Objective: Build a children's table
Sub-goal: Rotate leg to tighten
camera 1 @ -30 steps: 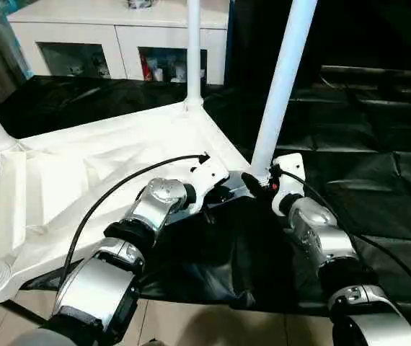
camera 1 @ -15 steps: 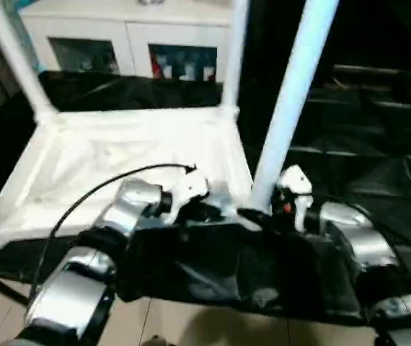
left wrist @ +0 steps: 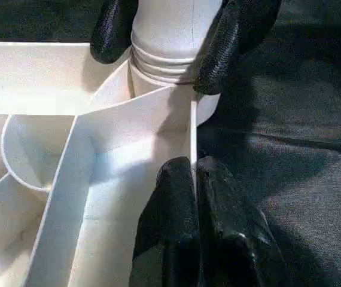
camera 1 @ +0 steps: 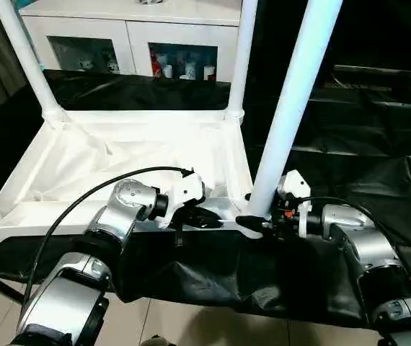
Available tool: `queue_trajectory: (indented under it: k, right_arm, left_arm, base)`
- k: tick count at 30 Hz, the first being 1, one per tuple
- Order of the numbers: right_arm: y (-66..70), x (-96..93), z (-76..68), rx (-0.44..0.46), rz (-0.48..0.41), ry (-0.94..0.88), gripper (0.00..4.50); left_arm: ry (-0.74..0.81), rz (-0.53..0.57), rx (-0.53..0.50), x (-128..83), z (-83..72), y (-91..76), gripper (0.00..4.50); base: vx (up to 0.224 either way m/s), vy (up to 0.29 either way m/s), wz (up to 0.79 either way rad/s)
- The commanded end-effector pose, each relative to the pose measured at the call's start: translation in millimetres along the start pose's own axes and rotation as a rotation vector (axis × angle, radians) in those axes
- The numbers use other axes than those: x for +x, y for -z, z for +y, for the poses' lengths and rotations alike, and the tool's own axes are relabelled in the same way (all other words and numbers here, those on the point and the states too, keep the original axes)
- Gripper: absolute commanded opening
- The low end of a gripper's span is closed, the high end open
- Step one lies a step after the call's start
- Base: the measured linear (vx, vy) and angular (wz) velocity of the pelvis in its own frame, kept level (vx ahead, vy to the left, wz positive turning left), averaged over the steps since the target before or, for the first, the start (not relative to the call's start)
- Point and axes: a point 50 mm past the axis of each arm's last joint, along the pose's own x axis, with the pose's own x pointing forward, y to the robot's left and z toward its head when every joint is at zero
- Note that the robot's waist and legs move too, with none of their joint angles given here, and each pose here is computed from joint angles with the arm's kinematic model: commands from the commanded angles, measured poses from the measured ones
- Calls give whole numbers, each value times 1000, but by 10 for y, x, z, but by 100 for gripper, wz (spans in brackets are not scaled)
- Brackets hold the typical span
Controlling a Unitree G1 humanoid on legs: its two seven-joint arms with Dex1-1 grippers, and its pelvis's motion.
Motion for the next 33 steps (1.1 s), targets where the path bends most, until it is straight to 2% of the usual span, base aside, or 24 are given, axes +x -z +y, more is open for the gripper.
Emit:
queue_trajectory:
  k: [1, 4, 7, 11, 12, 14, 16, 19, 20, 21, 22, 23, 24, 27, 29, 32, 33]
  right_arm:
    - [-21, 18, 16, 9, -27, 13, 286]
    - [47, 66, -23, 47, -14, 119, 275]
    - [175, 187, -97, 115, 17, 342, 272]
    - [229, 290, -161, 205, 30, 545, 272]
    - [235, 375, -175, 264, 26, 643, 272]
    - [229, 439, -158, 271, 33, 665, 272]
    - [196, 575, -96, 245, 40, 647, 272]
    - [130, 661, -51, 209, 9, 605, 272]
    - [99, 674, -44, 213, -18, 587, 328]
    - [66, 677, -41, 216, -46, 570, 328]
    - [33, 672, -45, 216, -72, 554, 348]
    - [3, 650, -51, 196, -87, 524, 348]
    - [-16, 636, -53, 181, -95, 503, 370]
    - [-30, 569, -51, 149, -78, 406, 380]
    - [-39, 461, -37, 89, -57, 290, 380]
    - [-50, 373, -38, 54, -51, 233, 380]
    - [-60, 276, -54, 23, -44, 190, 380]
  left_arm:
    - [5, -58, -21, 61, -34, -14, 0]
    - [-71, -44, -28, 105, 19, -28, 0]
    - [-254, -11, -64, 215, 153, -68, 0]
    - [-376, -12, -86, 334, 232, -162, 0]
    - [-426, -11, -102, 425, 252, -218, 0]
    - [-442, -16, -110, 476, 254, -253, 0]
    - [-452, -32, -110, 553, 252, -318, 0]
    - [-436, -42, -96, 590, 241, -355, 0]
    - [-426, -46, -88, 593, 236, -363, 0]
    - [-413, -52, -83, 589, 232, -367, 0]
    - [-401, -60, -76, 579, 228, -368, 0]
    - [-370, -67, -61, 559, 215, -356, 0]
    - [-349, -71, -52, 546, 205, -348, 0]
    - [-297, -68, -46, 481, 185, -295, 0]
    - [-227, -52, -26, 403, 153, -227, 0]
    - [-171, -45, -11, 352, 122, -187, 0]
    - [-132, -40, -9, 303, 100, -150, 0]
  base:
    - [0, 0, 0]
    - [0, 0, 0]
    - [0, 0, 0]
    - [0, 0, 0]
    - [0, 0, 0]
    - [0, 0, 0]
    - [0, 0, 0]
    - [0, 0, 0]
    - [0, 0, 0]
    - [0, 0, 0]
    - [0, 0, 0]
    - [0, 0, 0]
    - [0, 0, 0]
    - [0, 0, 0]
    - [0, 0, 0]
    - [0, 0, 0]
    - [0, 0, 0]
